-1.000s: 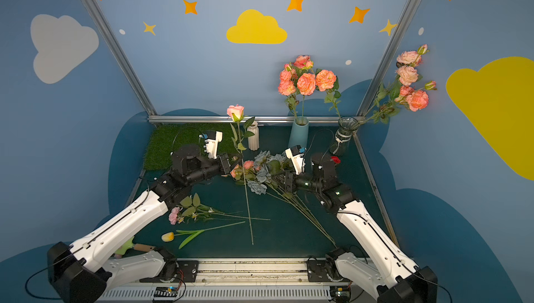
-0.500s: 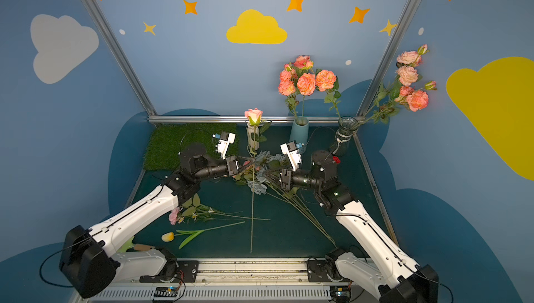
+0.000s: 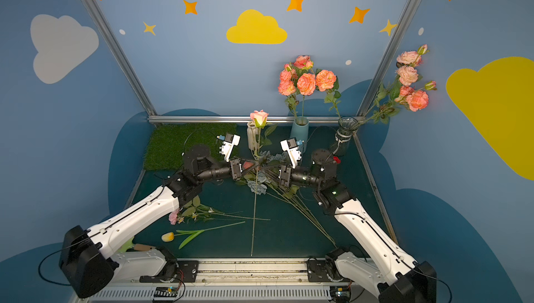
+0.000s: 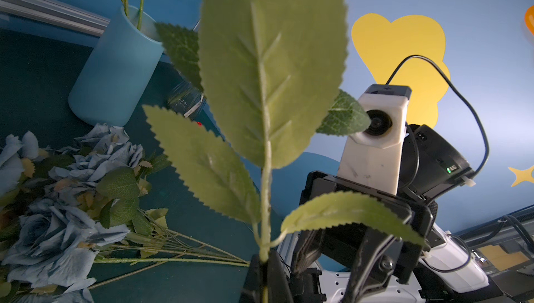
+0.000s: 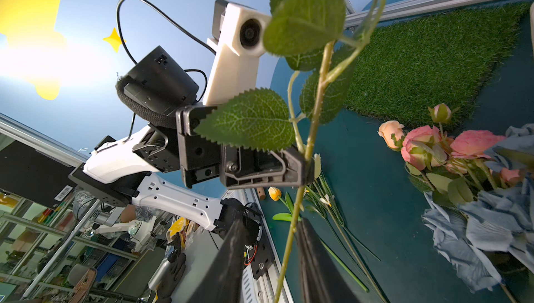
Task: Place the pink flowers into the vase
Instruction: Pick up the flower at the center of the board.
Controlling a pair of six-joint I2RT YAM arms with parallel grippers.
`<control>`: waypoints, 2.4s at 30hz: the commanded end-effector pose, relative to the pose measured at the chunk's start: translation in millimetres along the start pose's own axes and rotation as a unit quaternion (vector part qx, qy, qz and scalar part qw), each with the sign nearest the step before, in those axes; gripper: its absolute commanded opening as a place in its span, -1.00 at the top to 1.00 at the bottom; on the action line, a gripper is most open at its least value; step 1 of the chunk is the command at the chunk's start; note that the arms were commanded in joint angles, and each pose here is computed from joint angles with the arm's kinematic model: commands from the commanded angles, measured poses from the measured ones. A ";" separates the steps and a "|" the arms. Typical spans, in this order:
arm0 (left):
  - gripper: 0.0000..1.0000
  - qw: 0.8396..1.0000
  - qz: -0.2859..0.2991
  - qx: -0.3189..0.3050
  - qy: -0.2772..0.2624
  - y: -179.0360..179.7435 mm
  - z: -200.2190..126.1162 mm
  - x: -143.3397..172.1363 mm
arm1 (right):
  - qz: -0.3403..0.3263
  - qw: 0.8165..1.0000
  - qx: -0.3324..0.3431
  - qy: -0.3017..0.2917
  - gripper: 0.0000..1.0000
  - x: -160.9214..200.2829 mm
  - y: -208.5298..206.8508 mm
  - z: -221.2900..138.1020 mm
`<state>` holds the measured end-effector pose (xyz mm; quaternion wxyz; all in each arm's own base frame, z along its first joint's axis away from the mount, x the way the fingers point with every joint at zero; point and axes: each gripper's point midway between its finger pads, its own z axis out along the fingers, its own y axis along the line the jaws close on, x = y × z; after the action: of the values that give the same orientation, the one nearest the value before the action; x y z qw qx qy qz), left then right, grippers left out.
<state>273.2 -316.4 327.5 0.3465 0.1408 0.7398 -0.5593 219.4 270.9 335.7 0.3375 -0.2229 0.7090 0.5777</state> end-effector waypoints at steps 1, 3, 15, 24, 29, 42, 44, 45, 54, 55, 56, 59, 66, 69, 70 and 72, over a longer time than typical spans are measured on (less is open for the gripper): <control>0.96 0.999 0.031 -0.002 -0.022 -16.3 -8.9 -13.1 | -0.011 1.000 -0.011 -0.008 0.34 -3.4 6.9 -0.6; 0.95 0.999 0.031 -0.008 -0.023 -15.3 -9.9 -13.0 | -0.013 1.000 -0.007 -0.010 0.34 -3.1 6.8 -2.3; 0.96 0.999 0.024 -0.003 -0.029 -17.6 -9.5 -12.5 | -0.012 1.000 -0.005 -0.019 0.34 0.5 11.0 -9.4; 0.96 0.999 0.022 0.010 -0.033 -26.5 -11.6 -14.2 | -0.008 1.000 -0.001 -0.011 0.36 6.1 6.5 -5.6; 0.96 0.999 0.016 0.030 -0.031 -34.1 -9.0 -14.3 | 0.010 1.000 -0.015 0.006 0.37 8.4 7.2 3.0; 0.95 0.999 0.005 0.049 -0.018 -37.2 -3.9 -10.4 | 0.011 1.000 -0.024 0.009 0.39 6.6 7.3 10.7; 0.96 0.999 0.006 0.046 -0.017 -35.7 -3.7 -9.6 | 0.004 1.000 -0.026 0.007 0.39 6.0 9.1 9.6; 0.95 0.999 0.006 0.043 -0.018 -34.5 -3.9 -9.7 | 0.001 1.000 -0.026 0.004 0.40 5.3 10.6 8.5; 0.96 0.999 0.016 0.024 -0.019 -31.6 -12.3 -8.8 | -0.039 0.999 -0.013 -0.006 0.40 9.6 17.5 -5.0; 0.96 0.999 0.017 0.022 -0.018 -30.8 -11.8 -8.7 | -0.039 0.999 -0.014 -0.006 0.40 9.2 18.5 -5.6; 0.96 0.999 0.018 0.022 -0.020 -30.4 -11.8 -8.9 | -0.038 0.999 -0.017 -0.006 0.40 9.0 19.3 -5.4; 0.95 0.999 0.017 0.024 -0.019 -28.7 -8.5 -9.0 | -0.033 0.999 -0.025 -0.001 0.40 8.0 19.8 -1.5; 0.96 0.998 0.052 0.017 -0.037 -27.3 -8.3 -15.8 | -0.038 0.999 -0.019 0.006 0.40 8.6 13.1 4.6; 0.96 0.996 0.075 -0.005 -0.042 -22.7 -9.3 -16.9 | -0.042 0.999 -0.016 0.006 0.40 6.8 12.6 5.3; 0.95 0.996 0.083 -0.011 -0.044 -21.9 -9.7 -17.2 | -0.042 0.999 -0.016 0.007 0.40 6.1 12.3 5.6; 0.96 0.994 0.097 -0.024 -0.048 -19.1 -11.3 -17.5 | -0.043 0.999 -0.017 0.009 0.39 4.6 12.8 6.8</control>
<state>269.1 -314.9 343.7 0.3961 0.1590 0.7269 -0.5380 208.9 278.0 329.2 0.3428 -0.2500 0.7006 0.5737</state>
